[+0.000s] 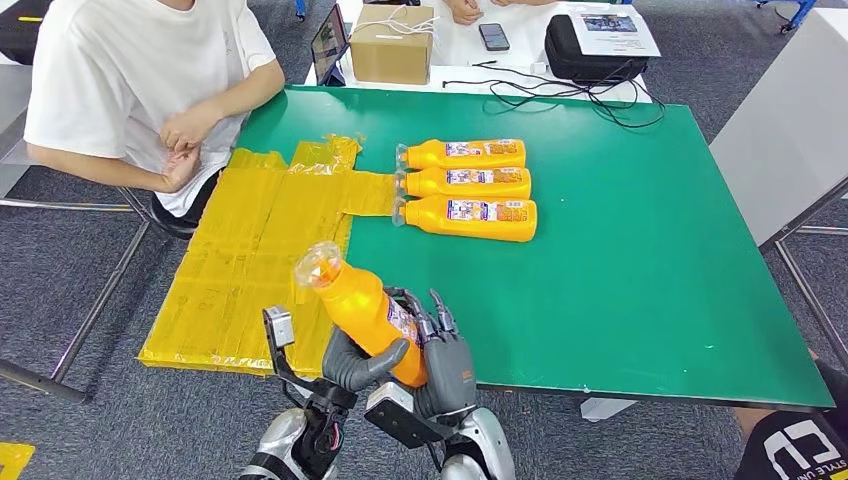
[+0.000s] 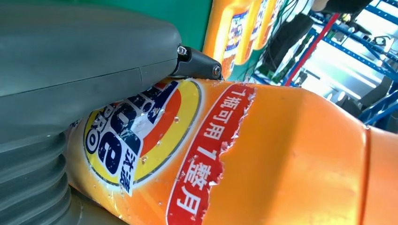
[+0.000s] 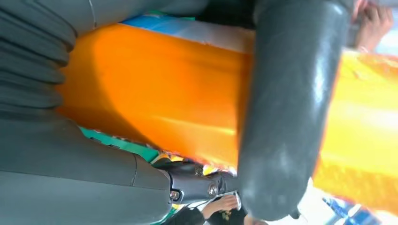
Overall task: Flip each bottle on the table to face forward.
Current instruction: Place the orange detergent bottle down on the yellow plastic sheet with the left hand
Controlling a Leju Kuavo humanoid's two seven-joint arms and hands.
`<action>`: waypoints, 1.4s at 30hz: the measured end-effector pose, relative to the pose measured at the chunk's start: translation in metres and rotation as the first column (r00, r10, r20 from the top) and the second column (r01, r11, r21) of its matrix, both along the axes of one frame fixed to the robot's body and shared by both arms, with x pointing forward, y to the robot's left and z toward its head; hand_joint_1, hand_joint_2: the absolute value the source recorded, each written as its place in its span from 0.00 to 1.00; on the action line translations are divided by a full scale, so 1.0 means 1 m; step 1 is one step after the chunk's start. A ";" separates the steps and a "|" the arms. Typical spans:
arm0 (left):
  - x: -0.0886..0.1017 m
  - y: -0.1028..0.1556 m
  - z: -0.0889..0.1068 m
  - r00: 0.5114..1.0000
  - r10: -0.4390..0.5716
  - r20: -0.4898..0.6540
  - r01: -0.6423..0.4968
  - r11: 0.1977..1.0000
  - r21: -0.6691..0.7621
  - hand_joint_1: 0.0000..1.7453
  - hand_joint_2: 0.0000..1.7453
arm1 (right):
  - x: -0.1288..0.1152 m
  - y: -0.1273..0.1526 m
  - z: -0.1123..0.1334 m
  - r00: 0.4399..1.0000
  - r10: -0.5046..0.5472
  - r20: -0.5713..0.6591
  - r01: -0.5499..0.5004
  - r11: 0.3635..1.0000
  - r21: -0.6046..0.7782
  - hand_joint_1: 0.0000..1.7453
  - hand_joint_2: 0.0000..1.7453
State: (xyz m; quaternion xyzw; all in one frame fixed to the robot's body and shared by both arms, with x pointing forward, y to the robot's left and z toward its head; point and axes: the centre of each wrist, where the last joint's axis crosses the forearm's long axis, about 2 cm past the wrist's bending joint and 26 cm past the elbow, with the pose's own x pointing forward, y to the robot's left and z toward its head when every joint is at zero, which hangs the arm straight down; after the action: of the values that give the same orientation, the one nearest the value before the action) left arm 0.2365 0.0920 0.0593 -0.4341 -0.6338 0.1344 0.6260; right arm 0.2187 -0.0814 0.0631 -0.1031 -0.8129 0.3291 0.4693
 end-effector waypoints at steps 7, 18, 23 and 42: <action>0.012 0.009 0.004 0.995 0.095 0.013 -0.095 0.994 0.054 1.00 1.00 | -0.005 0.000 0.009 0.998 -0.047 0.046 0.044 0.998 0.054 0.00 0.00; 0.035 0.050 0.010 0.829 0.206 0.520 -0.546 0.501 0.672 1.00 1.00 | -0.009 -0.009 0.024 0.987 -0.103 0.121 0.089 0.989 0.120 0.00 0.00; 0.055 0.091 0.013 0.755 -0.059 0.653 -0.643 0.127 0.755 1.00 1.00 | -0.008 -0.011 0.032 0.990 -0.076 0.115 0.058 0.986 0.154 0.00 0.00; 0.147 0.198 0.020 0.901 -0.372 0.223 -0.408 -0.550 0.728 1.00 1.00 | 0.000 -0.009 0.030 0.994 -0.019 0.111 -0.002 0.982 0.189 0.00 0.00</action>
State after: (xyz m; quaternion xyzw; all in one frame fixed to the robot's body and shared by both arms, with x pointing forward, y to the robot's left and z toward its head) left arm 0.3832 0.2898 0.0793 0.3528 -0.5320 -0.5844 0.5010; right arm 0.2183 -0.0905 0.0929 -0.0800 -0.8652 0.2420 0.4318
